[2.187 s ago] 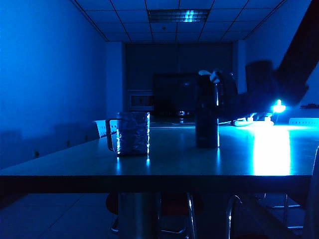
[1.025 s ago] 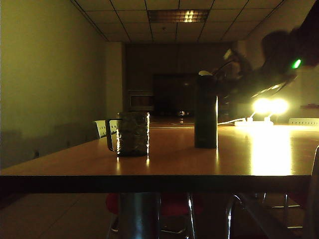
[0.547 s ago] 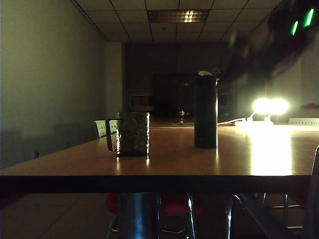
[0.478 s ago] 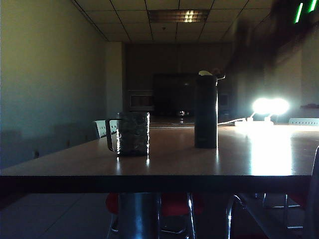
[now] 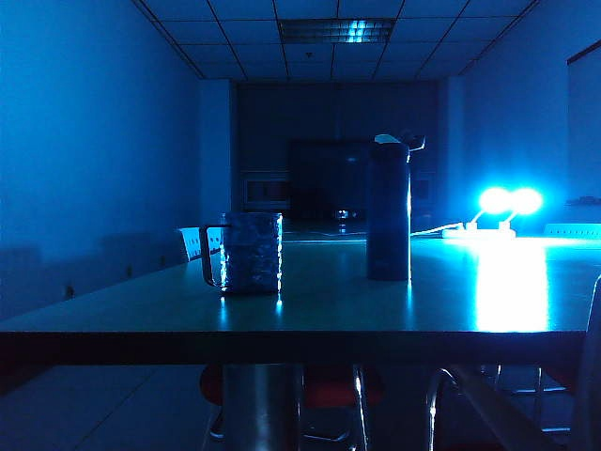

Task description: Pick up the black thermos cup, pour some water from it into the cup, and then put the thermos cup back on the table.

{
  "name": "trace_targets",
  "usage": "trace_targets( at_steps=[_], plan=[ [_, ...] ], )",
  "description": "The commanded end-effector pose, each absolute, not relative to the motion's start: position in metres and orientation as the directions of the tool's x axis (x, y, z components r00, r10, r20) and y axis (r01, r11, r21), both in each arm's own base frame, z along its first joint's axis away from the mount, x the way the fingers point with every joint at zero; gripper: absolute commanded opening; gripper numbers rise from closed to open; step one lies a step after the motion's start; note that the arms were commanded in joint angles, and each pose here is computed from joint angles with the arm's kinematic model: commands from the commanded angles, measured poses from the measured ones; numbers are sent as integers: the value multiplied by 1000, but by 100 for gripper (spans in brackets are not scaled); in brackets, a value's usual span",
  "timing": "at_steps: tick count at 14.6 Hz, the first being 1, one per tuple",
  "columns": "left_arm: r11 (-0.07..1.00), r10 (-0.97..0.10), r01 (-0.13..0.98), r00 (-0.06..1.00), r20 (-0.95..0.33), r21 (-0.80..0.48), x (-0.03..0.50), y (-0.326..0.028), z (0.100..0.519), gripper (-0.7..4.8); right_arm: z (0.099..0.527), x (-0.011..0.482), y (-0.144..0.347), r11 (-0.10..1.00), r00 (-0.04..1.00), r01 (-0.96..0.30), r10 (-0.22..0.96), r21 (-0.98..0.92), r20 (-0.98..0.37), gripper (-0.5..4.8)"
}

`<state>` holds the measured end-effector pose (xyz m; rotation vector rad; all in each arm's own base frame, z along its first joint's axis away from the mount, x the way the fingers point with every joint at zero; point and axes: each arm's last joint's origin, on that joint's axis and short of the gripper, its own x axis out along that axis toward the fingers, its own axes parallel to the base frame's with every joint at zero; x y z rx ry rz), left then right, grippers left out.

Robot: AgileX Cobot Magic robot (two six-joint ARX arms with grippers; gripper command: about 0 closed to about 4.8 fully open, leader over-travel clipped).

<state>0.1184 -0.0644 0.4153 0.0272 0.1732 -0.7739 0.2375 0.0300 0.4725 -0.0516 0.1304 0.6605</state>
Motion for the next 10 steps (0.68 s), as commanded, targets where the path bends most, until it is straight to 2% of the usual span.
trace_targets(
  at_steps=[1, 3, 5, 7, 10],
  plan=[
    [772, -631, 635, 764, -137, -10, 100, -54, 398, -5, 457, 195, 24, 905, 909, -417, 417, -87, -11, -2],
    [810, -583, 586, 807, -99, 8, 94, -49, 366, -5, 421, 170, 20, 939, 927, -330, 341, -91, 157, -2],
    [809, -586, 588, 808, -63, 9, 92, -48, 334, -6, 370, 161, 18, 954, 930, -295, 299, -51, 216, -2],
    [813, -581, 582, 812, -56, 10, 98, -50, 311, -6, 318, 158, 18, 950, 946, -308, 300, 49, 123, -2],
    [801, -598, 597, 801, -24, -42, 109, -56, 284, -6, 270, 140, 16, 950, 952, -304, 302, 68, 41, -2]
  ],
)
